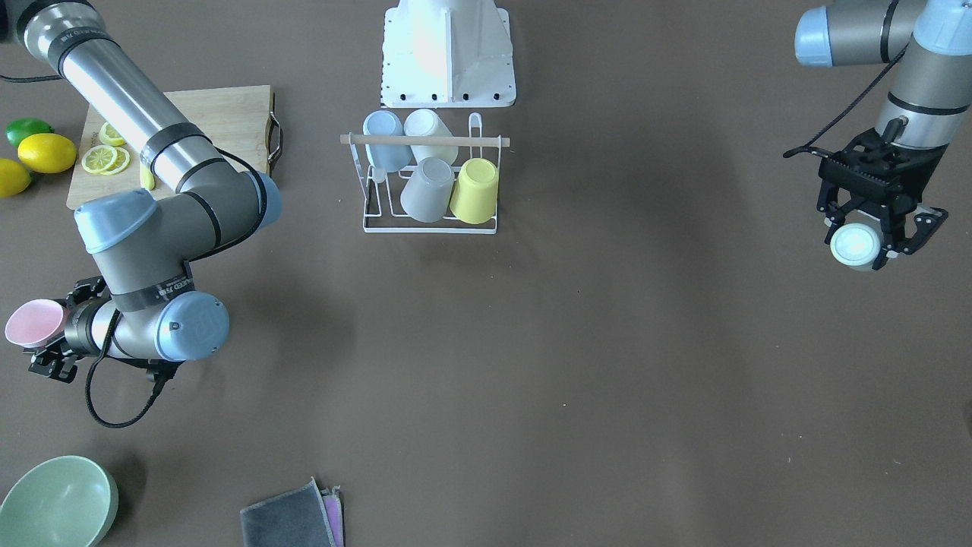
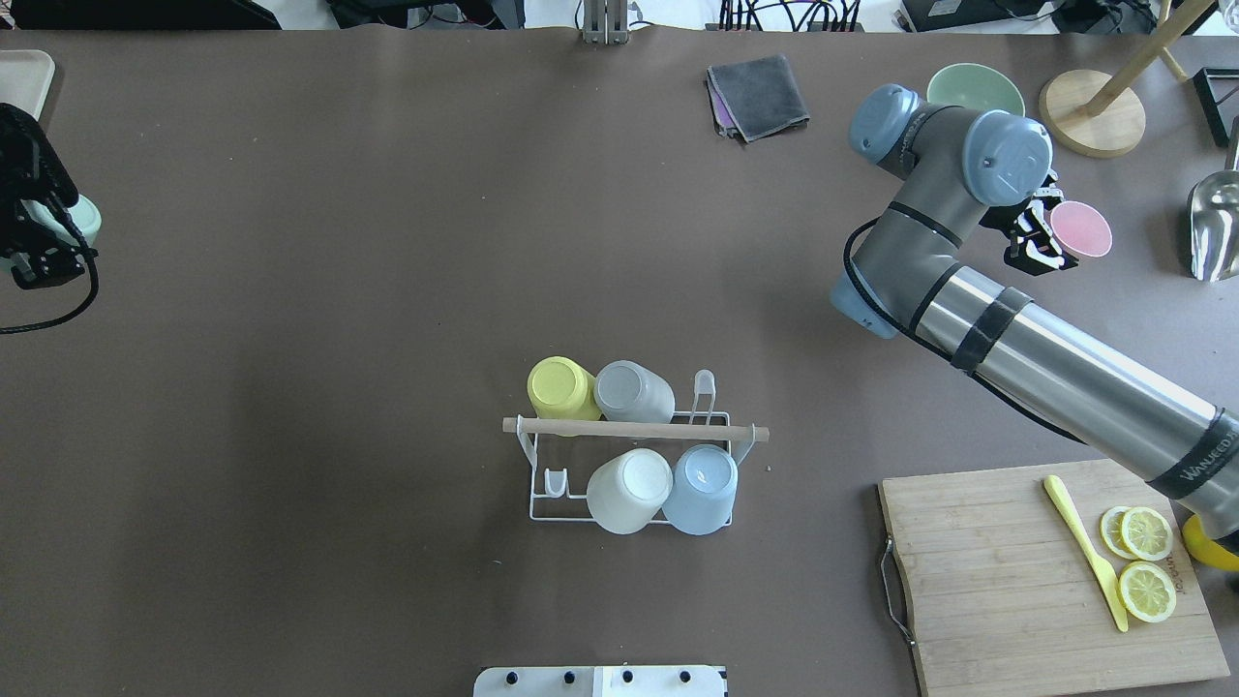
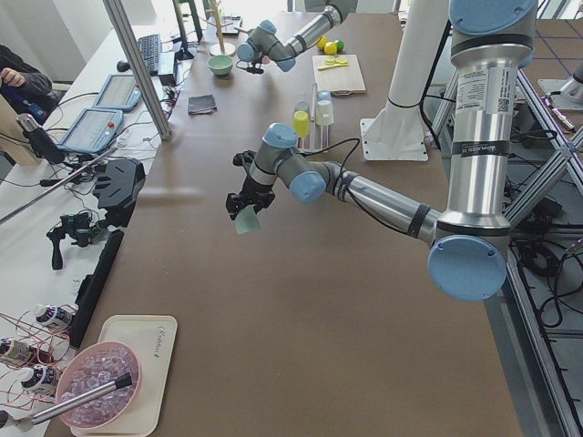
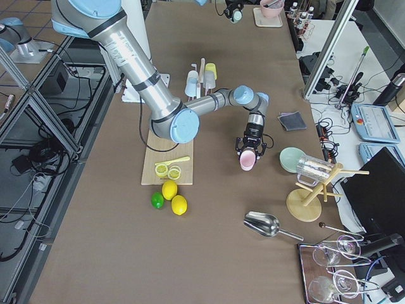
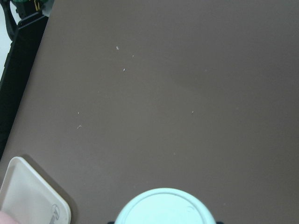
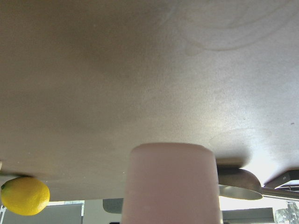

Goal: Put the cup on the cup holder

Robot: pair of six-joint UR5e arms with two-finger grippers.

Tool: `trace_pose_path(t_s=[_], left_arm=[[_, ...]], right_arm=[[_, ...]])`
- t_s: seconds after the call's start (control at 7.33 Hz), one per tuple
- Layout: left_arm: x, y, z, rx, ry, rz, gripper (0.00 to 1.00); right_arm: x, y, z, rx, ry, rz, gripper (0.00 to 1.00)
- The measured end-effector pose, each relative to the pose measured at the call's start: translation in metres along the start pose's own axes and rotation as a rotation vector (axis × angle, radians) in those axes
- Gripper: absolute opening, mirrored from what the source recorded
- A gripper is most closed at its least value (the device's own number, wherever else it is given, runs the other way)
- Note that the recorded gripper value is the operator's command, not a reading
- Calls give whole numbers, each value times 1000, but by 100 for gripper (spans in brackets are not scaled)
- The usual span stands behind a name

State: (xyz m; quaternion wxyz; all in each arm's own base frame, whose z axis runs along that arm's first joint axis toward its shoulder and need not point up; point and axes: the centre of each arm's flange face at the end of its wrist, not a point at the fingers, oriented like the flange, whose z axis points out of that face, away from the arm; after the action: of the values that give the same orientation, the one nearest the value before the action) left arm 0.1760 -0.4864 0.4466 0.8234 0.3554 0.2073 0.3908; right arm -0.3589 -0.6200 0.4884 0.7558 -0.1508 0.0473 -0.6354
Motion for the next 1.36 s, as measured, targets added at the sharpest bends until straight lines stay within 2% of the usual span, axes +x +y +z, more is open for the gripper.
trace_pose_path(t_s=[0.14, 0.41, 0.55, 0.95, 1.23, 1.36], left_arm=[[4, -8, -5, 91, 25, -1, 0], [16, -25, -18, 289, 93, 16, 0], [22, -35, -30, 390, 122, 43, 0], [48, -51, -77, 721, 202, 86, 0], [98, -65, -94, 921, 349, 72, 0], [121, -76, -100, 983, 421, 52, 0]], right_arm=[[-4, 18, -17, 93, 1, 23, 56], [0, 52, -50, 321, -38, 71, 56], [7, 65, -53, 443, -68, 99, 56], [15, 78, -25, 793, -160, 194, 58], [14, 84, -42, 1019, -176, 191, 58], [12, 88, -55, 1127, -173, 192, 58]])
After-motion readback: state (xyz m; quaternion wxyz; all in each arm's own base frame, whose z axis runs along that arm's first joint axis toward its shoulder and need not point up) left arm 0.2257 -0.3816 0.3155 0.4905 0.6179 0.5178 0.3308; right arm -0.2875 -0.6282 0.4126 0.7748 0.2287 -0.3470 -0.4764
